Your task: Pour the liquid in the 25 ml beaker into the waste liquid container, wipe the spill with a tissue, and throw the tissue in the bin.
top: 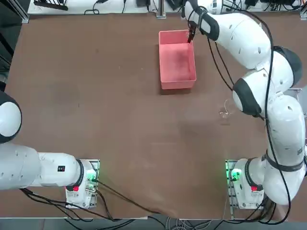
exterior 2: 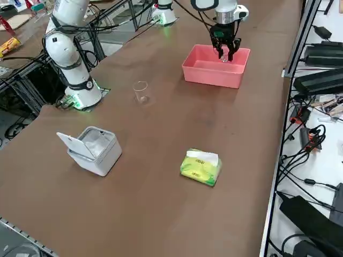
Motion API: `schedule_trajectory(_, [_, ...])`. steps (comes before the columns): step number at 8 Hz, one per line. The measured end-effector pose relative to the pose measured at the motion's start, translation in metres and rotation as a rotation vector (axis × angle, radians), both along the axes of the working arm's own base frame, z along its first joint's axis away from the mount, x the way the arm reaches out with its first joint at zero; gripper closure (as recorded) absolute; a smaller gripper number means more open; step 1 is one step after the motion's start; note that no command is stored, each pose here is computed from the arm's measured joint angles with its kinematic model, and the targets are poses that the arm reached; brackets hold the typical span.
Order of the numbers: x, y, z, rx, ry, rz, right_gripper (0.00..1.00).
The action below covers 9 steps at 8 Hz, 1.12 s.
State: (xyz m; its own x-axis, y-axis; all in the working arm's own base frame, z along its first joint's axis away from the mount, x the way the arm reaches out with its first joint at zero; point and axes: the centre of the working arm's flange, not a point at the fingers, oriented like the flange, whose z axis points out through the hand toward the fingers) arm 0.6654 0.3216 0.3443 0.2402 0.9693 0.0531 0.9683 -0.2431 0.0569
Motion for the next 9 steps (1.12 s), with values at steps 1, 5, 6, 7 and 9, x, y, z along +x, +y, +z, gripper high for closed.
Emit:
schedule_trajectory(1, [-0.005, 0.01, 0.004, -0.054, 0.009, -0.007, 0.53])
schedule_trajectory(5, [-0.015, 0.045, 0.009, -0.178, -0.004, 0.002, 0.53])
schedule_trajectory(6, [-0.017, 0.05, 0.005, -0.21, -0.014, 0.014, 0.53])
schedule_trajectory(7, [-0.019, 0.052, 0.003, -0.239, -0.022, 0.021, 0.53])
schedule_trajectory(9, [-0.014, 0.042, 0.0, -0.288, -0.031, 0.021, 0.53])
